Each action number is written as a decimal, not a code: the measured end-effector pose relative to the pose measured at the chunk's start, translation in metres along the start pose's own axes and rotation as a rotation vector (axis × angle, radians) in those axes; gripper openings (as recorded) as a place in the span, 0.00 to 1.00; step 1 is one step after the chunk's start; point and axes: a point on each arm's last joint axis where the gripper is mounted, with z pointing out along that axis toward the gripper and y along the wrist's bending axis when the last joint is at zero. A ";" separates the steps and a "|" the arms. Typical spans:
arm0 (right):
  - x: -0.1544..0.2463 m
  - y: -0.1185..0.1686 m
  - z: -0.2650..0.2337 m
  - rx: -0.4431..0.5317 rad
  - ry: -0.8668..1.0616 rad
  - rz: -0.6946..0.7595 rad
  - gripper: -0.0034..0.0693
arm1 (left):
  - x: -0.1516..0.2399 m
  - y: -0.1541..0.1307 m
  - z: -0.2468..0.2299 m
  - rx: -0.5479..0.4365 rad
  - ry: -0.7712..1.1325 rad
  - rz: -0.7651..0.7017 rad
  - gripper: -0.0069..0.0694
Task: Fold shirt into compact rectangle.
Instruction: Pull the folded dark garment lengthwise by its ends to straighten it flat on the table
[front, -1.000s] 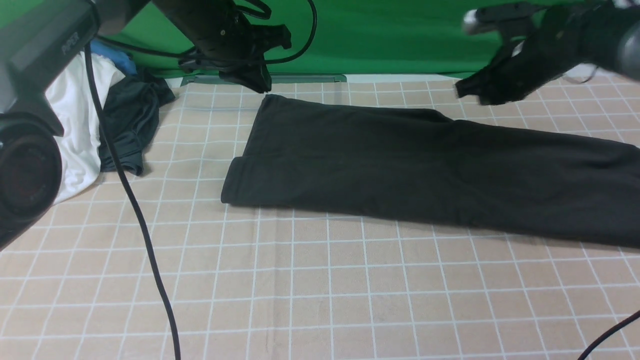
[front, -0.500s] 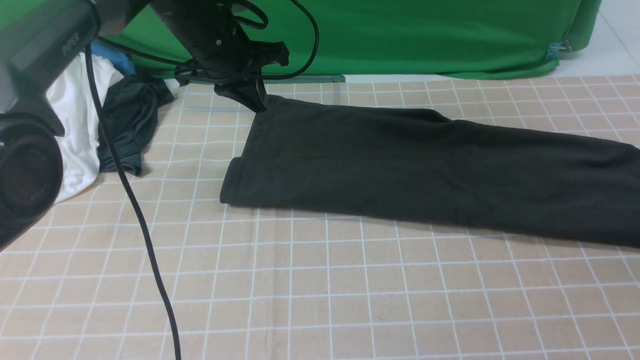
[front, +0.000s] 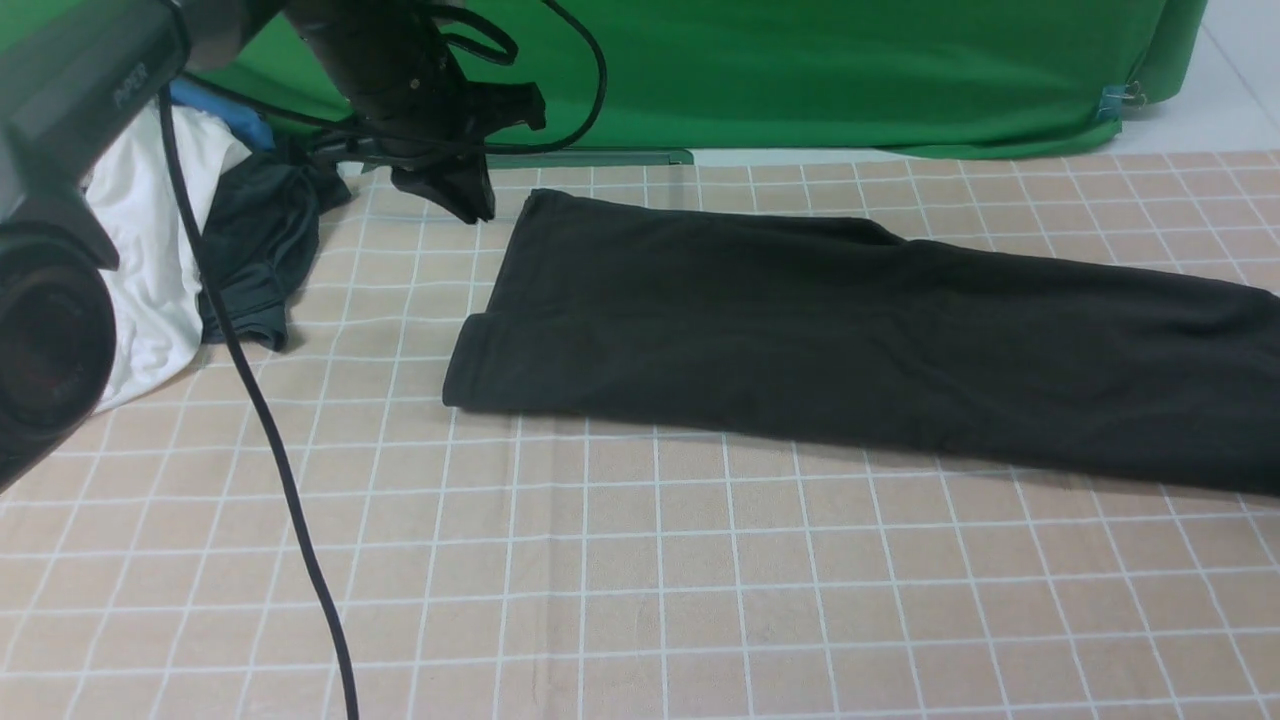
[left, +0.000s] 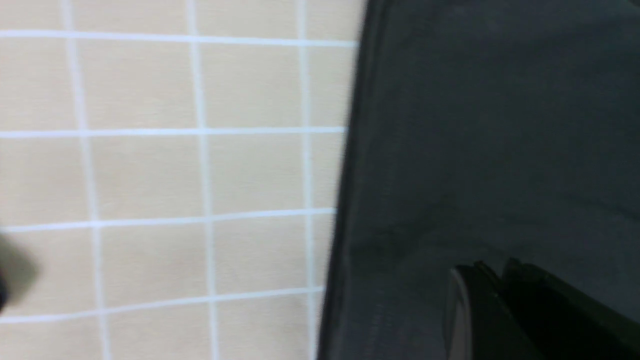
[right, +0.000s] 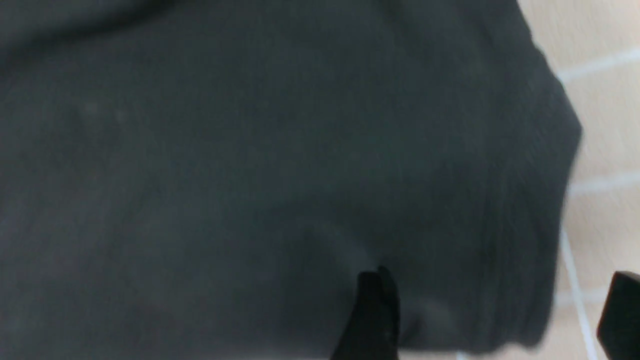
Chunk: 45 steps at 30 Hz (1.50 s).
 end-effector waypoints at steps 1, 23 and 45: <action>0.000 0.001 0.005 0.000 0.009 -0.005 0.85 | 0.000 0.004 0.000 -0.013 -0.001 -0.008 0.22; -0.008 0.007 0.029 0.007 0.014 -0.031 0.97 | 0.014 0.013 0.094 0.129 0.140 -0.120 0.94; -0.007 0.007 0.038 0.006 0.038 -0.033 0.99 | 0.017 0.012 0.104 0.178 0.167 -0.151 0.13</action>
